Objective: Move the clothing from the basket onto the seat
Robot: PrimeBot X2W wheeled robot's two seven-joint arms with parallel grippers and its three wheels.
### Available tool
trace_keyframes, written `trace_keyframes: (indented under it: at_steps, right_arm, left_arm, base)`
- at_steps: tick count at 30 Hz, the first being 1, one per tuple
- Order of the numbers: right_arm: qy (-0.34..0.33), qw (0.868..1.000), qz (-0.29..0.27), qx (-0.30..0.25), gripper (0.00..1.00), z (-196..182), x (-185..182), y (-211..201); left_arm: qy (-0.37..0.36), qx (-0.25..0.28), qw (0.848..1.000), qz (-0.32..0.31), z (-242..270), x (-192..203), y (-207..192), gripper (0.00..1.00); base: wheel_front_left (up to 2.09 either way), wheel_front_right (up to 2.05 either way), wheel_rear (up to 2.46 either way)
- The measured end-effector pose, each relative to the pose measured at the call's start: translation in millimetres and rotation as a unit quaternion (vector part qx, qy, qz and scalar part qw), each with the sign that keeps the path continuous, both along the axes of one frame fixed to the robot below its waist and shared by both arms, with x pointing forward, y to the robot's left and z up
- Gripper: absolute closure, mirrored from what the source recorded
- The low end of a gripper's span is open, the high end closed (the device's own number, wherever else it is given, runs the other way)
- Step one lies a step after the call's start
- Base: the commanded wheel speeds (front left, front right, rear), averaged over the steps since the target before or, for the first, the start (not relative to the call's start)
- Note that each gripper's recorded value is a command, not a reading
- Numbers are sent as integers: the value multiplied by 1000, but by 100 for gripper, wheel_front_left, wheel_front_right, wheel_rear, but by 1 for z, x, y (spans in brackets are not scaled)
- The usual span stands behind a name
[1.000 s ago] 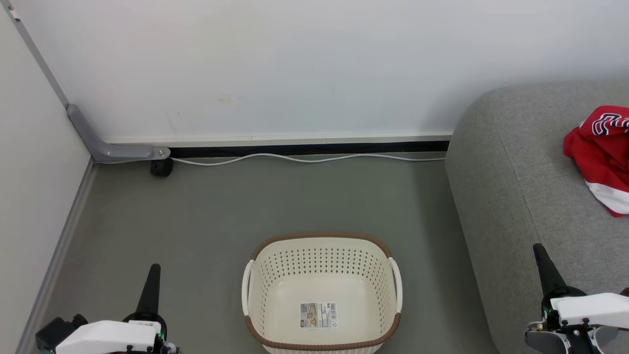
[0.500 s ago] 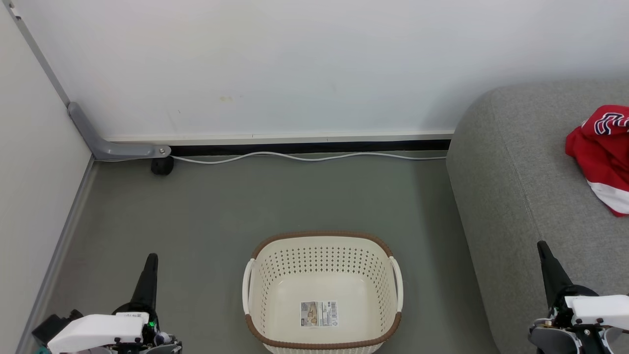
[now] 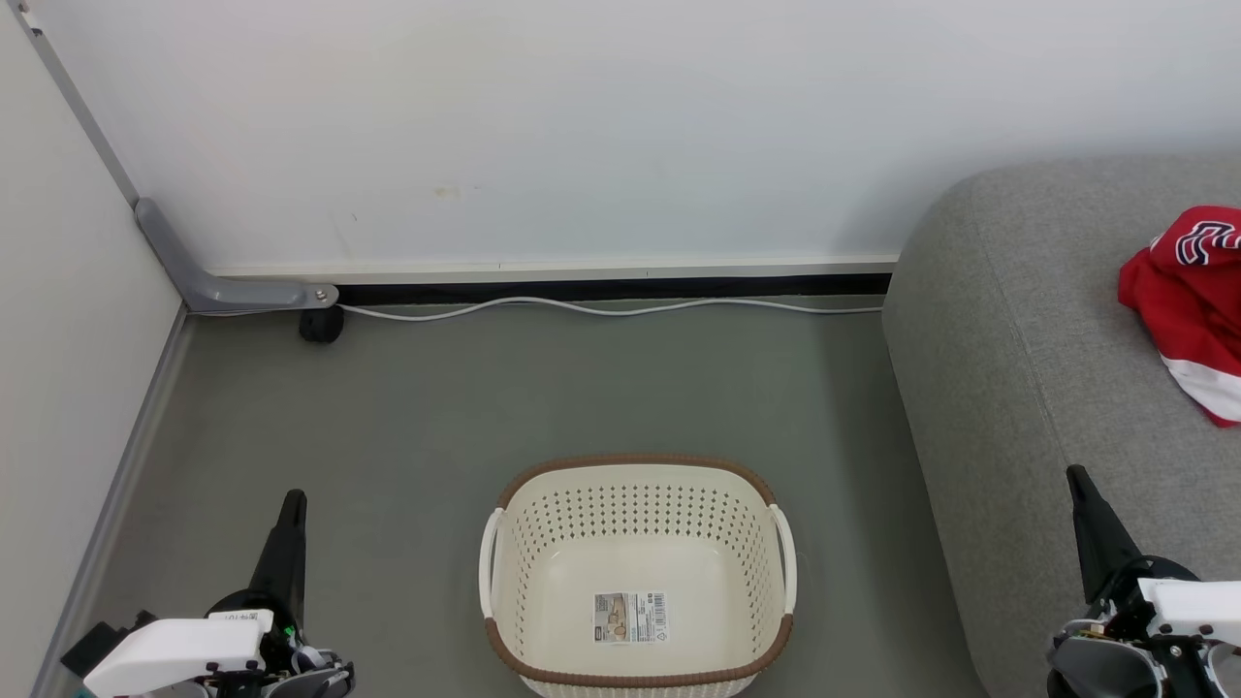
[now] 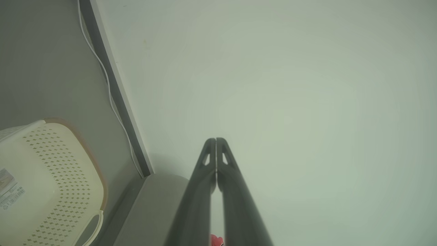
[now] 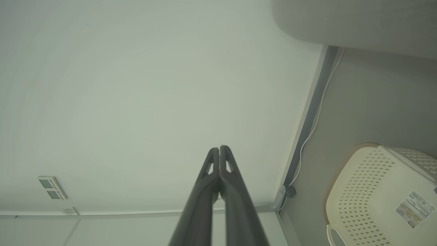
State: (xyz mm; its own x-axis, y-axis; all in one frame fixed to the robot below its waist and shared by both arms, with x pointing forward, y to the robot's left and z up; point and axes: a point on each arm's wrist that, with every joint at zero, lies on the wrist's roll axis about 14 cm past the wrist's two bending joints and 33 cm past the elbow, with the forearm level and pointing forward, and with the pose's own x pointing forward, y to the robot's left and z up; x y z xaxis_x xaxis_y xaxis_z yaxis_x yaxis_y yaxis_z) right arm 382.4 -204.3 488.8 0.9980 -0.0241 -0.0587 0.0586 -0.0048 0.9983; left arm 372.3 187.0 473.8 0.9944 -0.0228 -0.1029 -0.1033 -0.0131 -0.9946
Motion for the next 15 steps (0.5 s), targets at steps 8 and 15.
trace_keyframes:
  at_steps: [8, 15]
  right_arm:
    - [0, 1000, 0, 0, 100, 0, 0, 0]
    - [0, 1000, -1, 0, 100, 0, 0, 0]
  left_arm:
    - [0, 0, 1000, 0, 0, 0, 0, 100]
    - [0, 0, 1000, 0, 0, 0, 0, 100]
  base:
    - [0, 0, 0]
    - [0, 0, 0]
